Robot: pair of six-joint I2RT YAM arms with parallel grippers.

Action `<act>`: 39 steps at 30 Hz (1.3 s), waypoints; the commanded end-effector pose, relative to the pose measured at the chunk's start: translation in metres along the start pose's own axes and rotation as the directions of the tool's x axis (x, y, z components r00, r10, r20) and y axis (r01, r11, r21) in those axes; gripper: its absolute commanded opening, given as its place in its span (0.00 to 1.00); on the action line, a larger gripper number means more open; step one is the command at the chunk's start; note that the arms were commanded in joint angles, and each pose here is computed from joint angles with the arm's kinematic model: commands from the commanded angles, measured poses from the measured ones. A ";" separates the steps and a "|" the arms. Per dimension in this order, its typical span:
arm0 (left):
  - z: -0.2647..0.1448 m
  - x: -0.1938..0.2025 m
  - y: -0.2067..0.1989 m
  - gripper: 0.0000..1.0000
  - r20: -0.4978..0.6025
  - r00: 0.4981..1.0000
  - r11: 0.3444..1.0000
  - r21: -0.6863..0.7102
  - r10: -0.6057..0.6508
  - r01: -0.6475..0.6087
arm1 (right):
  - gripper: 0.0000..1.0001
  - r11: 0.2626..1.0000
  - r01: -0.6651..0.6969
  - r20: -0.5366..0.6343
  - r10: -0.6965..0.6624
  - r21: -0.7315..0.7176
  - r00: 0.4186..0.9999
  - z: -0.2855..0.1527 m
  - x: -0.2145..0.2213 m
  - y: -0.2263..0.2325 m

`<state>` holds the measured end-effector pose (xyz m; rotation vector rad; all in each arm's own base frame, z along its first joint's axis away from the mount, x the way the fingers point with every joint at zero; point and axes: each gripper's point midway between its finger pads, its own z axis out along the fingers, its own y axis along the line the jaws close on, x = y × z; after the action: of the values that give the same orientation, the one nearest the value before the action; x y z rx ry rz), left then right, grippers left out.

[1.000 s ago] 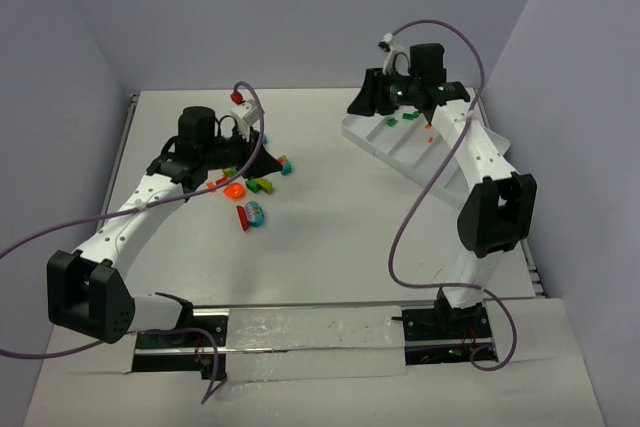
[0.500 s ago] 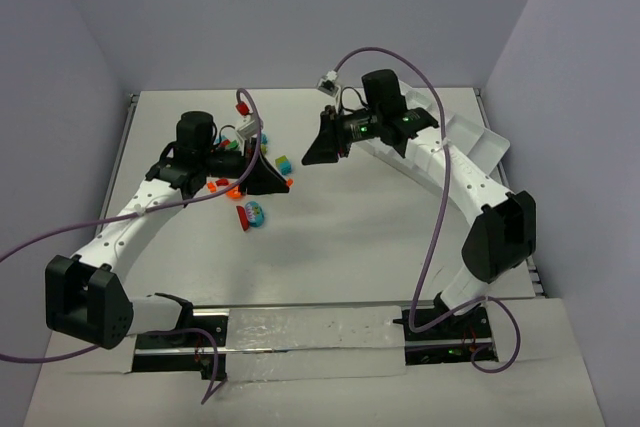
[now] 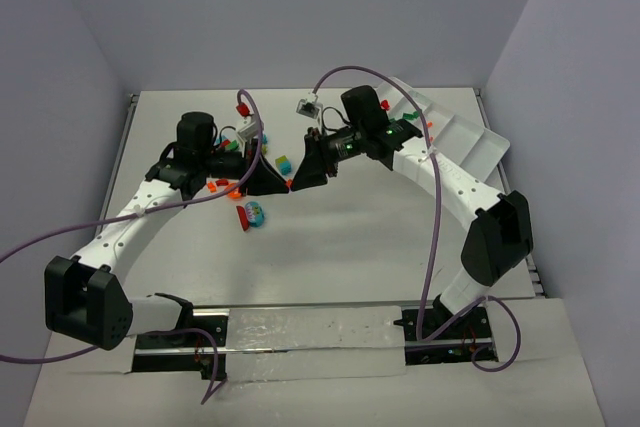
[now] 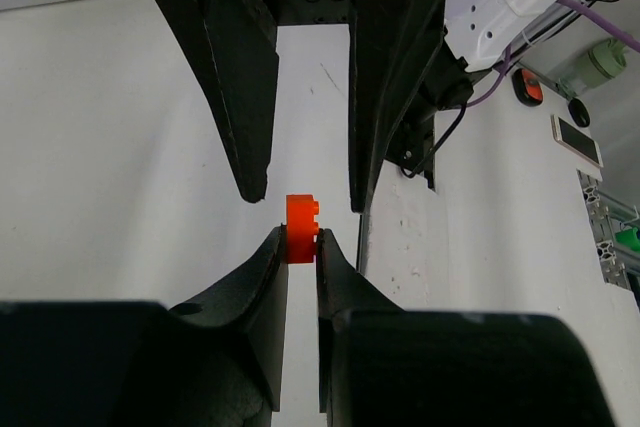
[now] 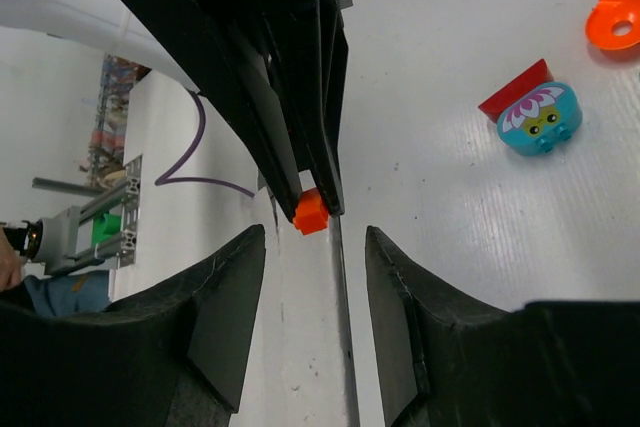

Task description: Sort the legos into containers by color

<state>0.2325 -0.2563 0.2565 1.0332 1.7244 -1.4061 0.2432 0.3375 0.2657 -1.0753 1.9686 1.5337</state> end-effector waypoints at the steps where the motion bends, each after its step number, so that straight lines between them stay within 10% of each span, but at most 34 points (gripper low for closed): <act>1: -0.002 -0.008 -0.011 0.01 0.008 0.998 0.998 0.024 0.054 -0.055 | 0.52 0.995 0.091 0.025 -0.090 -0.044 0.996 -0.008 -0.014 0.029; 23: 0.003 -0.003 -0.014 0.02 -0.006 0.999 0.998 0.041 0.042 -0.041 | 0.46 0.992 0.127 -0.001 -0.127 -0.027 0.992 0.003 -0.013 0.029; 32: 0.004 -0.002 -0.012 0.05 -0.007 0.999 0.999 0.037 0.039 -0.039 | 0.17 0.986 0.164 -0.008 -0.164 -0.014 0.986 0.005 -0.008 0.027; 37: 0.002 0.003 -0.005 0.41 -0.026 0.999 0.999 -0.010 0.040 -0.040 | 0.00 0.986 0.165 -0.004 -0.165 0.012 0.986 0.002 -0.009 0.026; 39: -0.001 0.005 0.005 0.69 -0.043 0.998 0.996 -0.071 0.054 -0.057 | 0.00 0.986 0.159 -0.001 -0.160 0.047 0.987 -0.006 -0.009 0.018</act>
<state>0.2275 -0.2579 0.2492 1.0454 1.7562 -1.3989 0.2352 0.3458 0.2642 -1.1759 1.9211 1.4606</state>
